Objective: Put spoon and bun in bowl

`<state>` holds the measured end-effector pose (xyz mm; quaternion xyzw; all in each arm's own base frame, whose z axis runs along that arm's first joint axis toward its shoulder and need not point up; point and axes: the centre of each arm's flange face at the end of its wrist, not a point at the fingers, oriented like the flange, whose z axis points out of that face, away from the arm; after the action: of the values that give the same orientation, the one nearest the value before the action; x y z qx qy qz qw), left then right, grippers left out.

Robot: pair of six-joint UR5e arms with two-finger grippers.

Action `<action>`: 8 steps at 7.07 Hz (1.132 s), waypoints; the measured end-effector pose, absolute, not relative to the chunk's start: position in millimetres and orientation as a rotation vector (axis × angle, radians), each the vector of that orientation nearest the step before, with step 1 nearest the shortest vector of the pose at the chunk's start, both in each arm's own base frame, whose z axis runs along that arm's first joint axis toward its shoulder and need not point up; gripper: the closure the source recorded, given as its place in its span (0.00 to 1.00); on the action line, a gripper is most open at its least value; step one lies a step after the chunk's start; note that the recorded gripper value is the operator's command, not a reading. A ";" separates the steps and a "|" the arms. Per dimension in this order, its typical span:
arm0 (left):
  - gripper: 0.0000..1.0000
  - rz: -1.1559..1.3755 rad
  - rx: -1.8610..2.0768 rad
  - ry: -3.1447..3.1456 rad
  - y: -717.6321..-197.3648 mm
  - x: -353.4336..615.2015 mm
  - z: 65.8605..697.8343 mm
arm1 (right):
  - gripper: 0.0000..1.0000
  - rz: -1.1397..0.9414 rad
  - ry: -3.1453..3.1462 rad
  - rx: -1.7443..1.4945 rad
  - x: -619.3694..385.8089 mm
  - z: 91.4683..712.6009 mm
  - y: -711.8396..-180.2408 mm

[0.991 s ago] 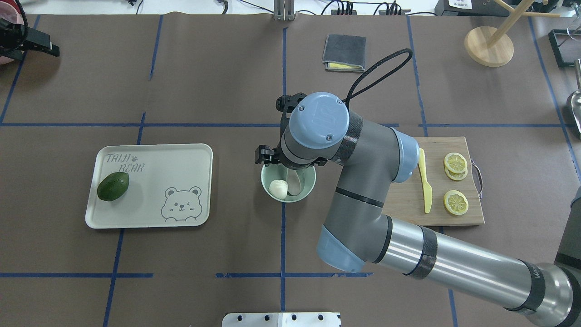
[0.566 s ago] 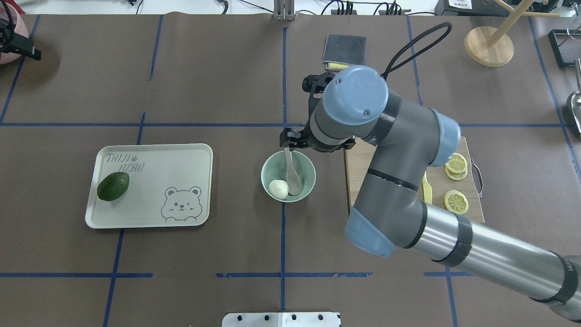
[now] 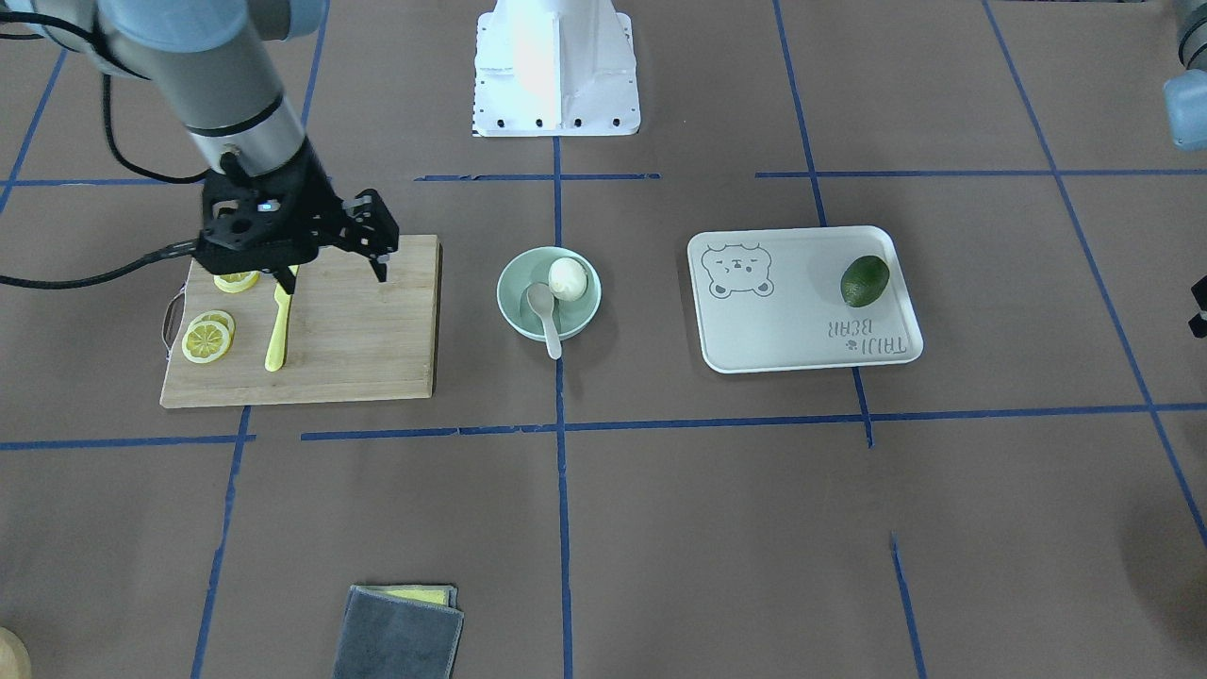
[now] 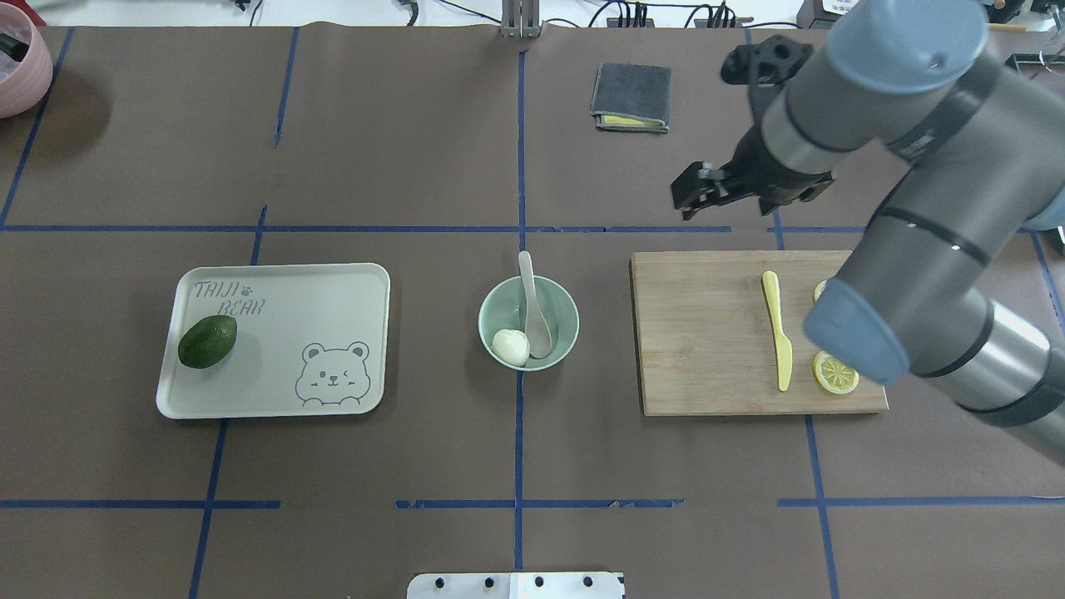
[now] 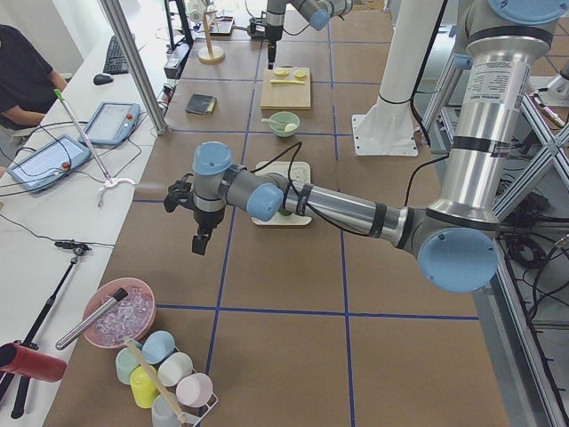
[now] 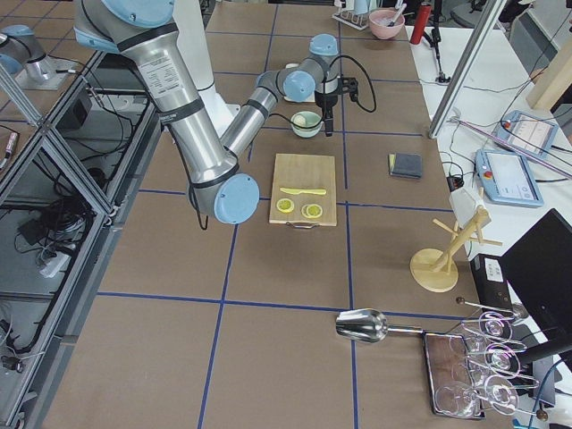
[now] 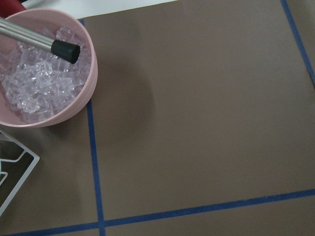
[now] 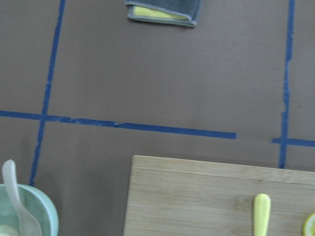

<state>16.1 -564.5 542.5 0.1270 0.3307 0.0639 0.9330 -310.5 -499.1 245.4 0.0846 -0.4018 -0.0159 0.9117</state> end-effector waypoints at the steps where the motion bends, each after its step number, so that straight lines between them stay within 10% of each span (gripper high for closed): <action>1: 0.00 0.172 0.224 0.656 -558.0 1.0 556.2 | 0.00 -0.064 -0.811 0.172 -269.0 276.1 -512.2; 8: 0.00 0.212 0.094 0.725 -514.8 -40.6 606.8 | 0.00 -0.274 -0.788 0.101 20.6 575.1 -537.2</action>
<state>-40.6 -514.8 606.8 0.0459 0.3536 0.1035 0.9285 20.6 -537.2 575.1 0.0491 -0.3826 -0.1330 0.9130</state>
